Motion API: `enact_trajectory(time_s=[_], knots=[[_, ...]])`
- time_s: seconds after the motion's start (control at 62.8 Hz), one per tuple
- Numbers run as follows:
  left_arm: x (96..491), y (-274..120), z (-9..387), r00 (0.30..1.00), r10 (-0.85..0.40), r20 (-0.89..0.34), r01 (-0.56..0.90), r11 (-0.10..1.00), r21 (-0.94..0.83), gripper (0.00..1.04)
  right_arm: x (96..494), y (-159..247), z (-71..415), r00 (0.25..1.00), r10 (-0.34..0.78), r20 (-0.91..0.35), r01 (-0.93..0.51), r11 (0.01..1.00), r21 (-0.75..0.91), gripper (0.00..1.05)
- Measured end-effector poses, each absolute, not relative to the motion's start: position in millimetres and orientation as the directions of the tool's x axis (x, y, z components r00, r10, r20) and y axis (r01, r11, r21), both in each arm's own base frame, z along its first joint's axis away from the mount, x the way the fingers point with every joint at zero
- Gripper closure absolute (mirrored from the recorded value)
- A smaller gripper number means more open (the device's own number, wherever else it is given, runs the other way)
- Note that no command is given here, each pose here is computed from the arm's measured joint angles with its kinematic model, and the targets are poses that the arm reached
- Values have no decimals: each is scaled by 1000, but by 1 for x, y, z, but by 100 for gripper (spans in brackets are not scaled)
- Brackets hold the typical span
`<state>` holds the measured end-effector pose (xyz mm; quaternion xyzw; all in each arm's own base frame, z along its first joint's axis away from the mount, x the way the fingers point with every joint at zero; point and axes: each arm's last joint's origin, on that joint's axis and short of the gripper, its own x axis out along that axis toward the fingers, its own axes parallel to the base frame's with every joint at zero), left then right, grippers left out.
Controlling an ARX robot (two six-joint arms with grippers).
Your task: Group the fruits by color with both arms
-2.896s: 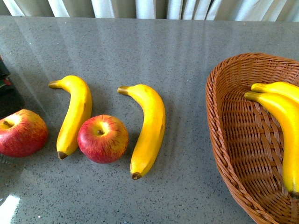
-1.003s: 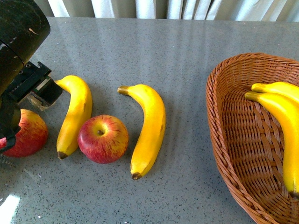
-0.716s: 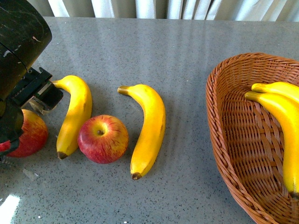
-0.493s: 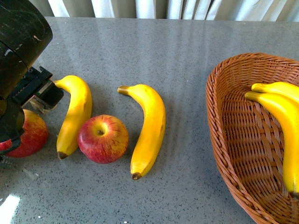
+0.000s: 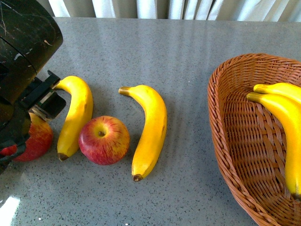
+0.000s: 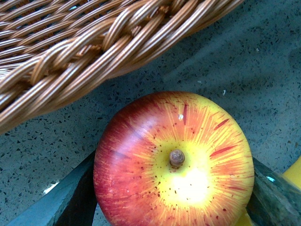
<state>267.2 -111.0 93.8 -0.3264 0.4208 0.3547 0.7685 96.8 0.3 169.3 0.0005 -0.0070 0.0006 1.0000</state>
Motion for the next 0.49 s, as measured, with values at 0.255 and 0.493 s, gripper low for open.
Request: enact_trajectory(time_s=[0.255, 0.493], knots=[[249, -133, 135, 512, 237, -826, -748, 597, -292, 33, 97, 0, 169, 1000, 1, 14, -1, 1000, 1, 9], [249, -96, 176, 592, 381, -710, -762, 552, -338, 33, 97, 0, 169, 1000, 1, 14, -1, 1000, 1, 9]])
